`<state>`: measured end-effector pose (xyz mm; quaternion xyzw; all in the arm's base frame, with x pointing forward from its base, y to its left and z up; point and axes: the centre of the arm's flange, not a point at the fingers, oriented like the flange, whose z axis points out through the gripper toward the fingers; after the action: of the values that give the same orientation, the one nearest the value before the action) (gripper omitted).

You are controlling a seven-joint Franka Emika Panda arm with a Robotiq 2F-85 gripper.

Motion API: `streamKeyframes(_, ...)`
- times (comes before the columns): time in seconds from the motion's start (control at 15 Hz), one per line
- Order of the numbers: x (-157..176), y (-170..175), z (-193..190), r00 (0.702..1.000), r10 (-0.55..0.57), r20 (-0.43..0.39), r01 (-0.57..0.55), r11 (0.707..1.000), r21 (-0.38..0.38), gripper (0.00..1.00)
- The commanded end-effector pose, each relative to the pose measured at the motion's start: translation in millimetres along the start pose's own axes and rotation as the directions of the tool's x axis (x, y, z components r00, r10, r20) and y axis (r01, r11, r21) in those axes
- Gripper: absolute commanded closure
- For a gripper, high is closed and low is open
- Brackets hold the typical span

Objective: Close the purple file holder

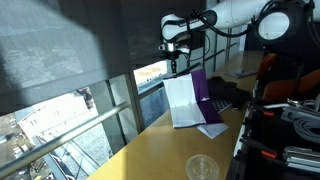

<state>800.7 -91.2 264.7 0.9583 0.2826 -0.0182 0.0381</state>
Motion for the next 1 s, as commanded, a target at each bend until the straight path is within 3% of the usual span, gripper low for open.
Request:
streamKeyframes(0.0, -50, -58, -3, 0.998, -0.043, 0.051, 0.043, 0.999, 0.017, 1.0)
streamKeyframes(0.93, -25, -120, 2, 0.962, -0.235, 0.138, 0.222, 0.97, 0.104, 1.0)
